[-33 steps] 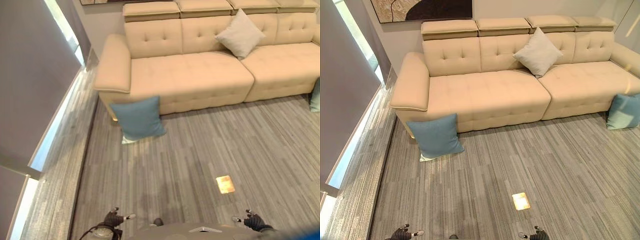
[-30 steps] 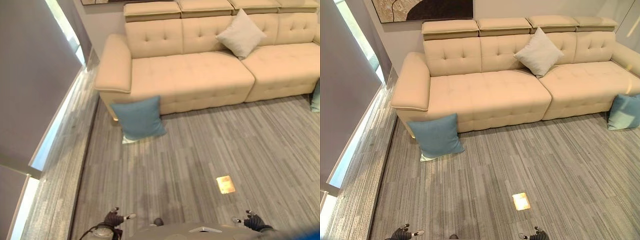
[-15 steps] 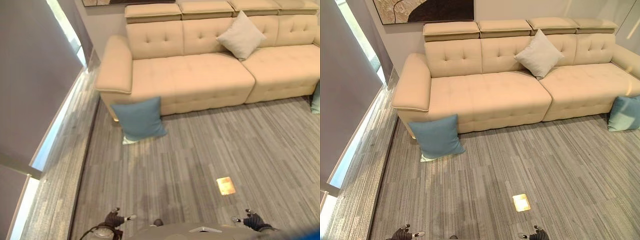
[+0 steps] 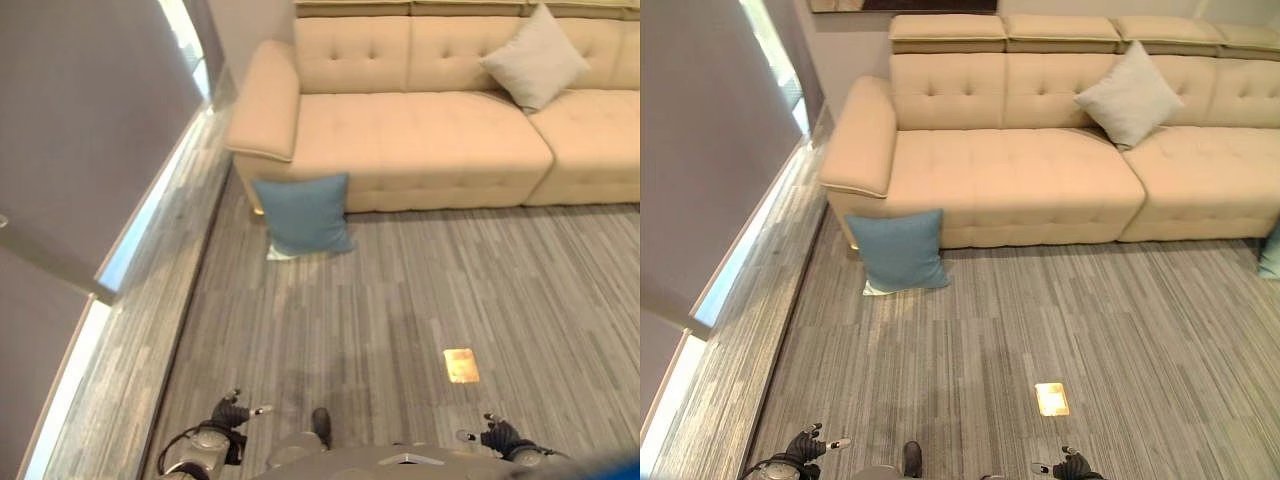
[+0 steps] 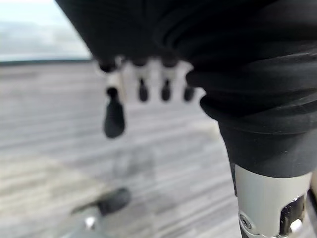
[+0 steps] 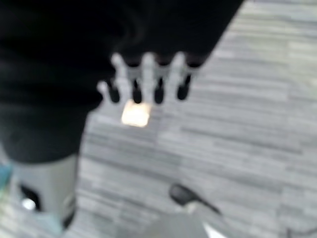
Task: Pick up all the scattered cushions and arrange them neatly on the sofa.
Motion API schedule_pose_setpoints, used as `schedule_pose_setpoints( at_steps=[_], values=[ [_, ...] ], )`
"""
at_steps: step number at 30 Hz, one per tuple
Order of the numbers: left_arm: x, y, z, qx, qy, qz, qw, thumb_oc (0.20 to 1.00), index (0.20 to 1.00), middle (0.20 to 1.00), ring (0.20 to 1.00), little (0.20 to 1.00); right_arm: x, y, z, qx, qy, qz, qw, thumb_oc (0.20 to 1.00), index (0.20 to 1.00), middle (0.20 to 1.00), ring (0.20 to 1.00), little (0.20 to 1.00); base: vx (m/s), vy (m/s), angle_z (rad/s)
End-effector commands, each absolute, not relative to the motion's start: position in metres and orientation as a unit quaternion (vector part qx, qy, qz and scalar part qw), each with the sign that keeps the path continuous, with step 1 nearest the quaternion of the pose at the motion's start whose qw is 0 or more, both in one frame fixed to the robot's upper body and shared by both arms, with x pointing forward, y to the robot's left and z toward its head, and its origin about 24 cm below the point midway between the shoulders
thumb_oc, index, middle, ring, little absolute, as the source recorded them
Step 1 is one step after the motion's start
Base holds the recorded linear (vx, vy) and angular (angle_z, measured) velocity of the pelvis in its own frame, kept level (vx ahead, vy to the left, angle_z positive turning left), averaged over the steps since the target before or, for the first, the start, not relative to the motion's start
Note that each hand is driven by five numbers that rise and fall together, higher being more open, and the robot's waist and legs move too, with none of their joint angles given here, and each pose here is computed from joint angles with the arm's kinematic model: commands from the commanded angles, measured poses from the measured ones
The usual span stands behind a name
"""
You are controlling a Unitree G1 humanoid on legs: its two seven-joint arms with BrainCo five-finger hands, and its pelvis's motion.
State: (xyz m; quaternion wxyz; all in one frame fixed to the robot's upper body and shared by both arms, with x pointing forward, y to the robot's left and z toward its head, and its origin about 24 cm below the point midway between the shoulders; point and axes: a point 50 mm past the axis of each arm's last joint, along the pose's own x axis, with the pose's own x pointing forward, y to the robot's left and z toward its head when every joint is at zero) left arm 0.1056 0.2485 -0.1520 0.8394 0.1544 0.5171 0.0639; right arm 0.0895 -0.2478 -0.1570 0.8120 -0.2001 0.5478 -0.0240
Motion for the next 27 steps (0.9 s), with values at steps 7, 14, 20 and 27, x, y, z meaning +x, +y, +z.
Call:
schedule_pose_setpoints(
  at_steps=[7, 14, 20, 27],
  values=[
    [0.104, 0.249, -0.154, 0.136, 0.527, 0.082, 0.835, 1.0, 1.0, 1.0, 1.0, 1.0, 0.107, -0.264, -0.147, -0.22, 0.517, -0.044, 0.826, 1.0, 1.0, 1.0, 1.0, 1.0, -0.03, -0.017, 0.96],
    [0.098, 0.256, -0.153, 0.136, 0.533, 0.094, 0.829, 1.0, 1.0, 1.0, 1.0, 1.0, 0.11, -0.255, -0.149, -0.214, 0.515, -0.035, 0.829, 1.0, 1.0, 1.0, 1.0, 1.0, 0.15, 0.128, 0.01],
    [0.111, 0.262, -0.147, 0.154, 0.516, 0.092, 0.838, 1.0, 1.0, 1.0, 1.0, 1.0, 0.117, -0.249, -0.148, -0.219, 0.505, -0.019, 0.835, 1.0, 1.0, 1.0, 1.0, 1.0, 0.12, 0.142, 0.17],
    [0.116, 0.263, -0.146, 0.159, 0.51, 0.091, 0.841, 1.0, 1.0, 1.0, 1.0, 1.0, 0.125, -0.25, -0.145, -0.226, 0.495, -0.015, 0.839, 1.0, 1.0, 1.0, 1.0, 1.0, 0.23, -0.018, 0.21]
  ],
)
